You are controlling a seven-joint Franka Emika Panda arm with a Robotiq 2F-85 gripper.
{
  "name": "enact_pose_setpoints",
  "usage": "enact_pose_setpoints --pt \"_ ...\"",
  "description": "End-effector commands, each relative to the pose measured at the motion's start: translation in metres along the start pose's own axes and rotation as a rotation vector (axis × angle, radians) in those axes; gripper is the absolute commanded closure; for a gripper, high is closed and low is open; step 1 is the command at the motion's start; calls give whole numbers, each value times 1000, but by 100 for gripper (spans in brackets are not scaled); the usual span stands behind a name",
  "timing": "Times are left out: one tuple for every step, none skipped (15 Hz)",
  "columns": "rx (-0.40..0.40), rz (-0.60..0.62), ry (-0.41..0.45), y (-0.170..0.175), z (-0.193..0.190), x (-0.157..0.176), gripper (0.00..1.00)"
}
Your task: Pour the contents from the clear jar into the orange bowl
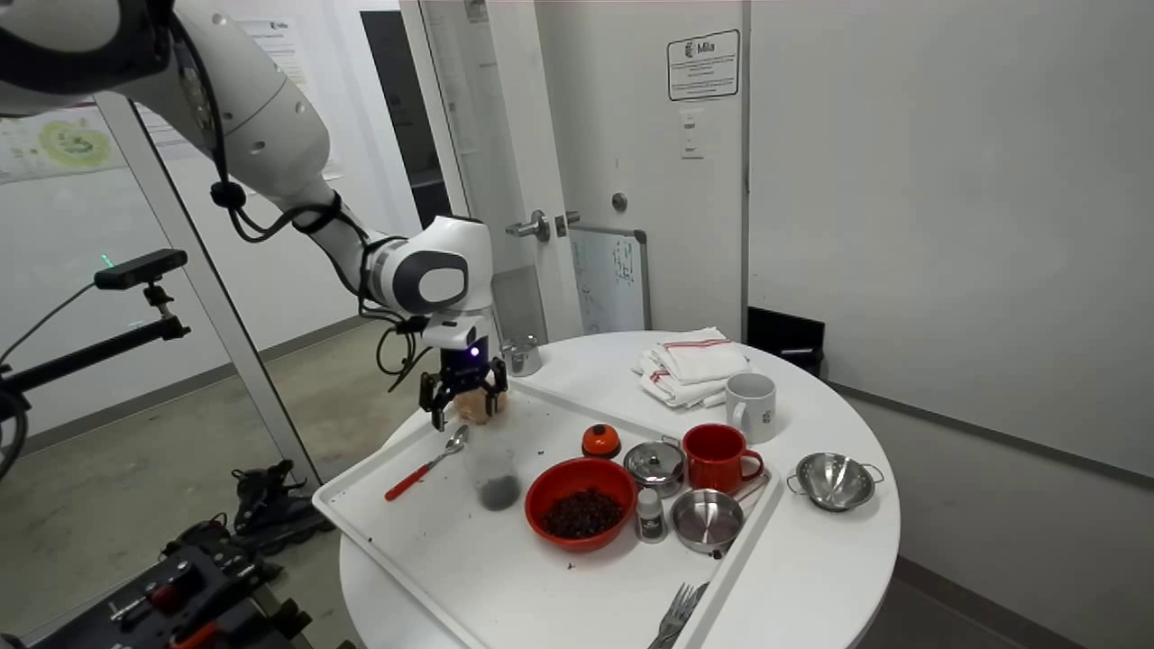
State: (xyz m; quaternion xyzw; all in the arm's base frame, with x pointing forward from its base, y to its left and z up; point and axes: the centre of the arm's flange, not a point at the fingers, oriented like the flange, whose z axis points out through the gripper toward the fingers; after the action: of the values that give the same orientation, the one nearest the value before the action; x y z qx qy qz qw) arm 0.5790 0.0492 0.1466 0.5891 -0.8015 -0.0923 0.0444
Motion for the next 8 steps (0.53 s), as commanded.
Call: enact_pose_setpoints --pt "-8 -3 -42 -7 10 12 0" --pt "-13 -7 -49 -7 12 15 0" --pt "-19 -11 -56 -8 15 19 0" --pt "-26 -12 -61 -8 19 22 0" --pt "-33 -11 -67 -9 22 25 0" --pt "-39 -12 -71 -9 25 27 0" --pt "-43 -12 -73 -9 27 29 3" --pt "-46 -14 -76 -9 29 31 27"
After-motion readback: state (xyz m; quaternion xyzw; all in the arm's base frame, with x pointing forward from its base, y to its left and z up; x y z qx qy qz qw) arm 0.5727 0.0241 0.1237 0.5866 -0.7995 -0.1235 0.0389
